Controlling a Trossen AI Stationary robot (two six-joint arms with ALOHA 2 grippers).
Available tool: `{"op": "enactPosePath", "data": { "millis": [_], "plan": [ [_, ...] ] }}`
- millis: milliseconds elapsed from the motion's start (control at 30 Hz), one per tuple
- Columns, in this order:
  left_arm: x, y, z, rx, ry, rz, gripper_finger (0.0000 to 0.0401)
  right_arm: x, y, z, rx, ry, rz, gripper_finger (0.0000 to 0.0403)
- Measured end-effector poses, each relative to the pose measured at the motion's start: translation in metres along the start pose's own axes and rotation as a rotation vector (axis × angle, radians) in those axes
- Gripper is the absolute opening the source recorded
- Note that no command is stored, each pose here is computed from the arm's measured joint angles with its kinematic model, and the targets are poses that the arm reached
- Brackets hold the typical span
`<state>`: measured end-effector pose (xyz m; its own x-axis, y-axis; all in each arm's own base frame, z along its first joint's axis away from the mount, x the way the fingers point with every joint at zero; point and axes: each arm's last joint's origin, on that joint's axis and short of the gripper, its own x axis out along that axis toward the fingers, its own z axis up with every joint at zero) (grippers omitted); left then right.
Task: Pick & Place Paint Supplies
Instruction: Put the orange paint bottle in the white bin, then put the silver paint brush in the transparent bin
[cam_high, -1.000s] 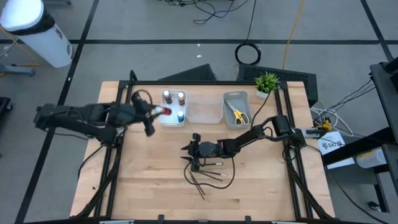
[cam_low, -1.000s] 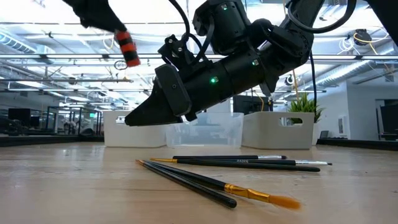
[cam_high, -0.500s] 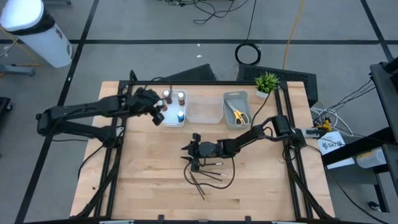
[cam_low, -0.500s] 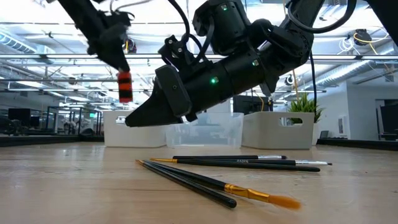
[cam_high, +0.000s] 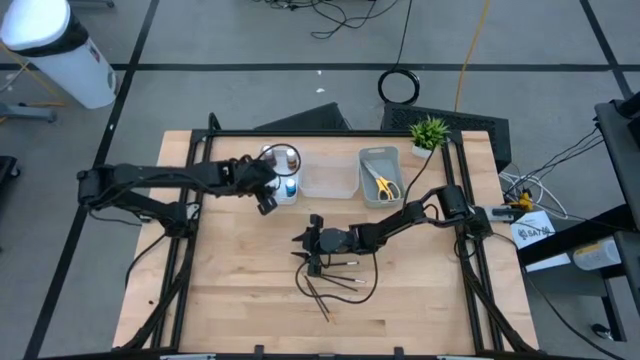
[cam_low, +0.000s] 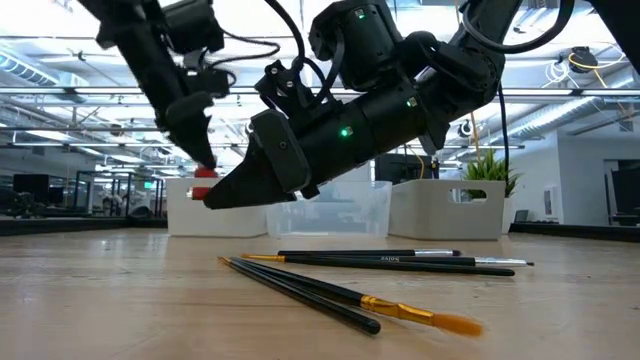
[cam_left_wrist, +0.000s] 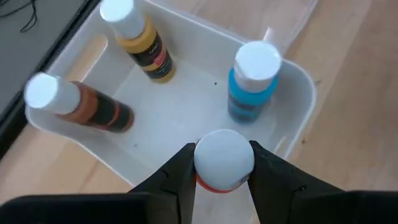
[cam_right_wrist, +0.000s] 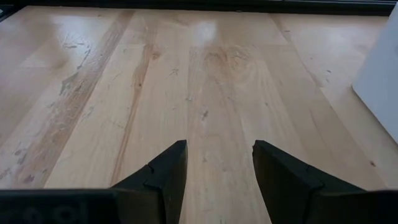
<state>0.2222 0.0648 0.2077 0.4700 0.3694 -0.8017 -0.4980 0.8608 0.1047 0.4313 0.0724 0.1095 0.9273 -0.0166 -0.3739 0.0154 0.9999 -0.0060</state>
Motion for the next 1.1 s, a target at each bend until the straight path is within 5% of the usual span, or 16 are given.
{"op": "enactPosePath", "data": {
  "millis": [467,767,1100],
  "plan": [
    [0.014,0.004,-0.024,-0.031,-0.035,-0.002,0.0147,0.000,0.000,0.002,0.029,-0.020,0.001,0.0171],
    [-0.006,0.008,-0.025,-0.041,-0.096,-0.017,0.0182,0.000,0.000,0.002,0.029,-0.018,0.002,0.0171],
    [-0.048,0.017,-0.021,-0.103,-0.303,-0.055,0.0175,0.000,0.000,0.002,0.029,-0.018,0.004,0.0171]
  ]
}}
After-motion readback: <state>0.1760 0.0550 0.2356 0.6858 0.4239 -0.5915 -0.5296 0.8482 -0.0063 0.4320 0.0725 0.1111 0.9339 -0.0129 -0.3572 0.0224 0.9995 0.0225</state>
